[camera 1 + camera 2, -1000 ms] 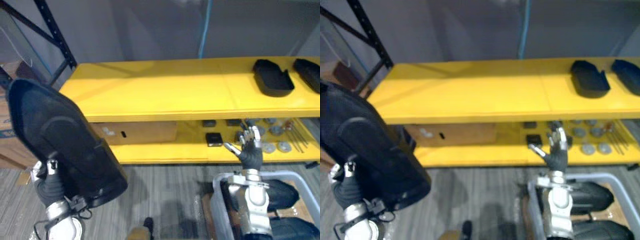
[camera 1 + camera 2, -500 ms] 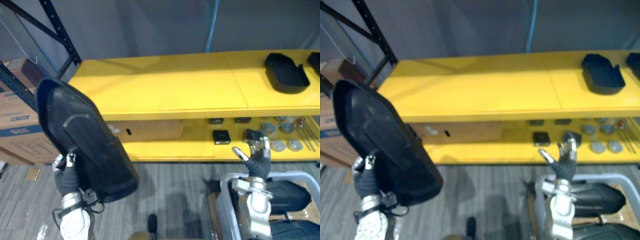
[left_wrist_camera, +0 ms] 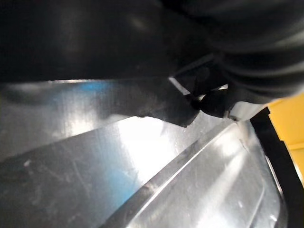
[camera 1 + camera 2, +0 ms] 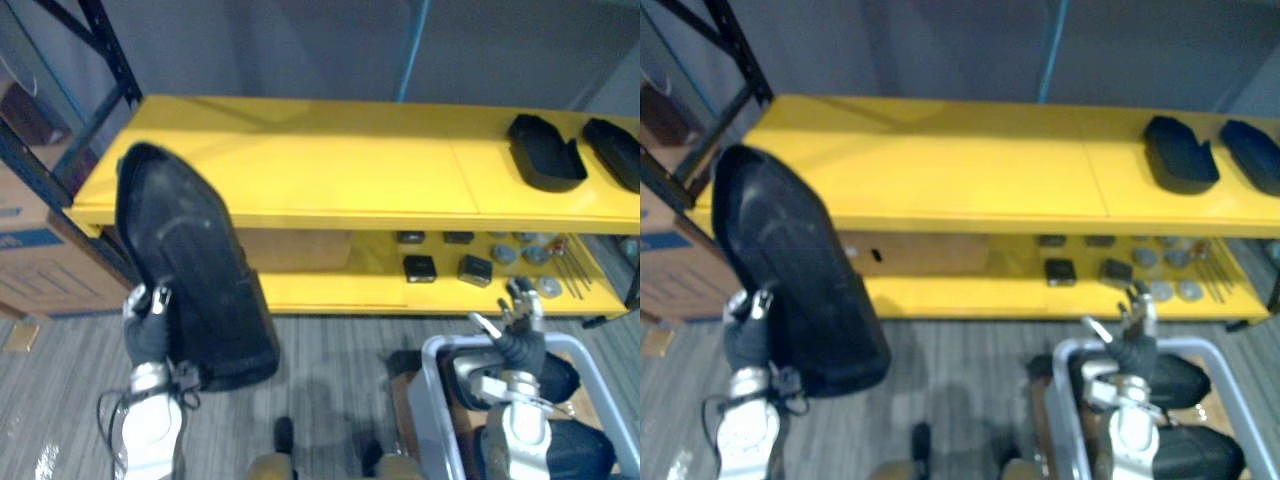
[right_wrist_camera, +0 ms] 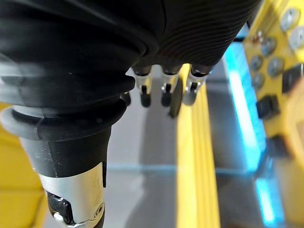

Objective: Walk over and take plastic housings, then place them on the shelf

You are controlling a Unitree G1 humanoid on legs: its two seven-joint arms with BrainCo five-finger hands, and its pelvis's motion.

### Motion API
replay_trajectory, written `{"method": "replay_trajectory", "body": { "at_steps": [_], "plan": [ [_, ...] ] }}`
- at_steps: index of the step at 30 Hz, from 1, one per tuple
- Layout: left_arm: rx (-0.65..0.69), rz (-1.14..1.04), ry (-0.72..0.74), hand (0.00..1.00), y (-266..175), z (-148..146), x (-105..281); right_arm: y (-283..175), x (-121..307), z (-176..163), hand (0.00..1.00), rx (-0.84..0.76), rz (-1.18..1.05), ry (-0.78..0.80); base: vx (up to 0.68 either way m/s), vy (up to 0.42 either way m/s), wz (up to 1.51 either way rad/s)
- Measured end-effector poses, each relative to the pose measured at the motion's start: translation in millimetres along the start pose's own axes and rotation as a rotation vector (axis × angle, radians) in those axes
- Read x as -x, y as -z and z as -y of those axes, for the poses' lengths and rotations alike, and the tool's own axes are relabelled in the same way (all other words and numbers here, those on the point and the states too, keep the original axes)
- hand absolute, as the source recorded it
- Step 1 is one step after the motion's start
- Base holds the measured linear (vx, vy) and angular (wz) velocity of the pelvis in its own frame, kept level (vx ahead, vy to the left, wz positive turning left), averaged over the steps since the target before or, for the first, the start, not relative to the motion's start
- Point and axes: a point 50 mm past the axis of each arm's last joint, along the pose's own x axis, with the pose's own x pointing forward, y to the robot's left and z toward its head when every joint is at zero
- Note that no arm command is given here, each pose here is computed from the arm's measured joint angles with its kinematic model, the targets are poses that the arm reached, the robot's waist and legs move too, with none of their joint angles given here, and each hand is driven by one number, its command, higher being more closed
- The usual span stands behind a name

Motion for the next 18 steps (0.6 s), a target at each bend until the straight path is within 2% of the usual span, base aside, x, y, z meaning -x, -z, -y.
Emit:
{"method": "replay_trajectory", "body": {
  "at_steps": [4,10,18],
  "plan": [
    [0.035,-0.053,-0.046,1.0,6.2,3.1,12.6,1.7,6.0,-3.7,0.0,-0.002,-0.014,-0.023,0.37,0.025,0.05],
    [0.07,-0.055,-0.022,1.0,0.2,12.6,24.4,-6.7,3.1,-10.1,0.0,-0.016,0.032,-0.025,0.36,-0.014,0.1],
    [0.081,-0.038,-0.056,1.0,-6.9,10.5,28.6,-18.0,7.3,-5.4,0.0,0.006,0.082,-0.044,0.12,-0.068,-0.13]
  ]
}}
